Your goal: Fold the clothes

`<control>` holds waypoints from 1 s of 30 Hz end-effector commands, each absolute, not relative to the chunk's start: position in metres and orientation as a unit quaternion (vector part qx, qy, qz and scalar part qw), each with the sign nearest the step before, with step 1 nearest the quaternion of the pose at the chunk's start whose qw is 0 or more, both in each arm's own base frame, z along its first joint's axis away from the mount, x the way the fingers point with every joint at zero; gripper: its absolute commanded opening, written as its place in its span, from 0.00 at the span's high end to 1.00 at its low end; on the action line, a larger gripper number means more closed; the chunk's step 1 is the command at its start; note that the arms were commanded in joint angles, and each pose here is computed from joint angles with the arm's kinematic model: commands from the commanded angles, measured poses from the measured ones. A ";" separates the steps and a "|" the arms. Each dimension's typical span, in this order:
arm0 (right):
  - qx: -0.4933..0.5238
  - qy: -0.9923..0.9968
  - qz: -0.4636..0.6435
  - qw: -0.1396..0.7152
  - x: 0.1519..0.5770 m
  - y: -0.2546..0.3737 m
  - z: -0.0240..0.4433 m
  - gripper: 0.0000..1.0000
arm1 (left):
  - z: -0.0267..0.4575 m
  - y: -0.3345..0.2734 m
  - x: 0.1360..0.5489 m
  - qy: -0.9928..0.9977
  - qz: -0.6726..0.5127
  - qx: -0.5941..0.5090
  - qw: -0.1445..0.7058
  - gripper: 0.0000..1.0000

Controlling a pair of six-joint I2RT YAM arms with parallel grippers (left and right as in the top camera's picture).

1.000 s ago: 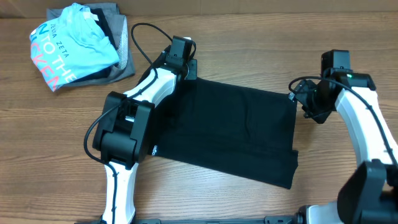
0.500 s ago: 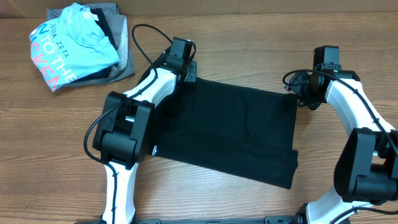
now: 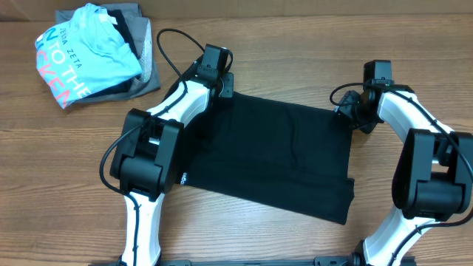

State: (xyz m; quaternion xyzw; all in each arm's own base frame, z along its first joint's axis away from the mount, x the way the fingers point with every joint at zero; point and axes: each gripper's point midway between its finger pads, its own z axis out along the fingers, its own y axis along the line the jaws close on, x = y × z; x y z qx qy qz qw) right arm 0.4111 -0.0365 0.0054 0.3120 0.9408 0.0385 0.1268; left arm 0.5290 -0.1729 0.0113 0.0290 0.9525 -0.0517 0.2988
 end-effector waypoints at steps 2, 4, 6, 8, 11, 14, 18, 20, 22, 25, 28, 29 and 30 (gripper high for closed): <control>0.308 0.946 0.020 0.104 0.406 -0.040 -0.016 0.56 | 0.012 -0.174 0.533 0.952 -0.048 0.036 0.301 0.94; 0.308 0.946 0.020 0.102 0.405 -0.040 -0.017 0.64 | 0.012 -0.174 0.533 0.952 -0.047 0.036 0.301 0.91; 0.308 0.946 0.019 0.099 0.403 -0.040 -0.017 0.78 | 0.011 -0.173 0.532 0.952 -0.047 0.036 0.299 0.90; 0.308 0.946 0.018 0.095 0.401 -0.039 -0.017 0.88 | 0.011 -0.173 0.532 0.952 -0.047 0.036 0.299 0.90; 0.309 0.947 0.017 0.091 0.400 -0.039 -0.017 0.96 | 0.012 -0.174 0.533 0.952 -0.047 0.036 0.301 0.96; 0.313 0.946 0.015 0.086 0.399 -0.040 -0.014 0.96 | 0.020 -0.175 0.534 0.949 -0.051 0.044 0.307 0.96; 0.350 0.933 -0.025 0.078 0.396 -0.054 -0.001 0.96 | 0.048 -0.183 0.530 0.943 -0.072 0.072 0.316 0.96; 0.355 0.931 -0.035 0.076 0.397 -0.057 0.009 0.96 | 0.071 -0.183 0.530 0.938 -0.075 0.072 0.330 0.96; 0.355 0.931 -0.036 0.074 0.398 -0.058 0.019 0.96 | 0.094 -0.182 0.528 0.933 -0.079 0.071 0.343 0.96; 0.377 0.923 -0.038 0.068 0.393 -0.058 0.035 0.96 | 0.130 -0.179 0.519 0.928 -0.081 0.074 0.357 0.96; 0.401 0.913 -0.037 0.064 0.386 -0.057 0.045 0.96 | 0.144 -0.175 0.511 0.927 -0.074 0.084 0.358 0.96; 0.407 0.910 -0.037 0.063 0.383 -0.057 0.049 0.96 | 0.145 -0.174 0.508 0.929 -0.072 0.083 0.355 0.96; 0.411 0.909 -0.037 0.064 0.381 -0.056 0.053 0.96 | 0.145 -0.173 0.506 0.930 -0.072 0.084 0.351 0.95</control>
